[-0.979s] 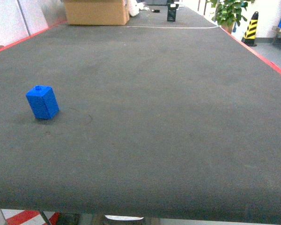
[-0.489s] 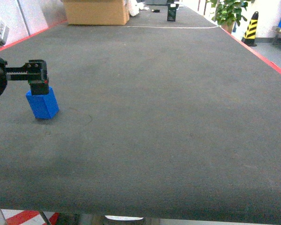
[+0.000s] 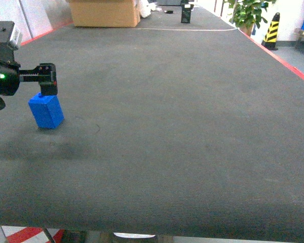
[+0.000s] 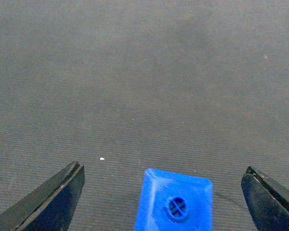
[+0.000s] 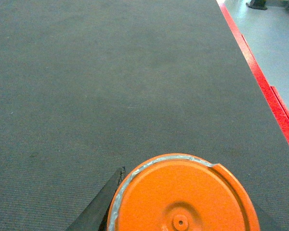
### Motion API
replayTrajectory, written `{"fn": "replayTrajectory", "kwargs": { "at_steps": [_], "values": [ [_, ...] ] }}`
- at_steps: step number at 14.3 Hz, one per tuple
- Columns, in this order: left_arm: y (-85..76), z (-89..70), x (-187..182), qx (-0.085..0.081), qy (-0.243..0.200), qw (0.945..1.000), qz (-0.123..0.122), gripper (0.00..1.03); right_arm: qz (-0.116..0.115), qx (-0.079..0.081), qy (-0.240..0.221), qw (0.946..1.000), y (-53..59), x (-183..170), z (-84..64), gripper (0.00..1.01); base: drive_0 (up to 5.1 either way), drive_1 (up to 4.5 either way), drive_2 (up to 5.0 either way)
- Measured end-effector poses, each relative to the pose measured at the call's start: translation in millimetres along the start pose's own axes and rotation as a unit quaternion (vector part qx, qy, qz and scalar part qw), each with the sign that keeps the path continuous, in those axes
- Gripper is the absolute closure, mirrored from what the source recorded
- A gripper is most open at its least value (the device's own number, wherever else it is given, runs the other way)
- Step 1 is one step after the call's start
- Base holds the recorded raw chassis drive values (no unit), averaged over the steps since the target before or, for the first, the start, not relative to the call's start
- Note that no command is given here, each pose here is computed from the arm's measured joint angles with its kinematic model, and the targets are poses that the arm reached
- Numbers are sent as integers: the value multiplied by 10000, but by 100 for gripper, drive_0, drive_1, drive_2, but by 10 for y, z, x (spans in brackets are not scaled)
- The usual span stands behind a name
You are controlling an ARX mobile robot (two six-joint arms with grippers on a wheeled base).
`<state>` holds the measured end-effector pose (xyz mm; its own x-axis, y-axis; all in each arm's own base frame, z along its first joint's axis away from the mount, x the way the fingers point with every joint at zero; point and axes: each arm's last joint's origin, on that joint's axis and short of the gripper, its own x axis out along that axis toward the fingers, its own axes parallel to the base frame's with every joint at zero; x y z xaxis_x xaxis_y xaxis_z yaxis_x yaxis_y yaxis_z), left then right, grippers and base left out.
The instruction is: Sort blue parts and orange caps into right shelf containers
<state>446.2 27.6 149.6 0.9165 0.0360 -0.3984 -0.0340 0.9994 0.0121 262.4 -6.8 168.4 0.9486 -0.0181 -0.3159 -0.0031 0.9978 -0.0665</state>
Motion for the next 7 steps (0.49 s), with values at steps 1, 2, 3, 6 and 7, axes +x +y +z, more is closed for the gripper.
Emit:
{"fn": "replayTrajectory", "kwargs": {
  "at_steps": [1,2,3,6,7],
  "values": [
    [27,-11,51,-16,86,10000,5,5,0,0,0,10000,0,0,0,56,0,0,0],
    [42,-30,99,-29,143,9999,-46,5,-2,0,0,10000,0,0,0,56,0,0,0],
    [45,-52,144,-53,179,9998,-66,5,0,0,-2,10000,0,0,0,56,0,0,0],
    [-44,-257,389,-206,534,9982,-191,24,0,0,0,10000,0,0,0,56,0,0,0],
    [-42,-336,330,-162,400,9990,-111,54,0,0,0,10000,0,0,0,56,0,0,0]
  ]
}}
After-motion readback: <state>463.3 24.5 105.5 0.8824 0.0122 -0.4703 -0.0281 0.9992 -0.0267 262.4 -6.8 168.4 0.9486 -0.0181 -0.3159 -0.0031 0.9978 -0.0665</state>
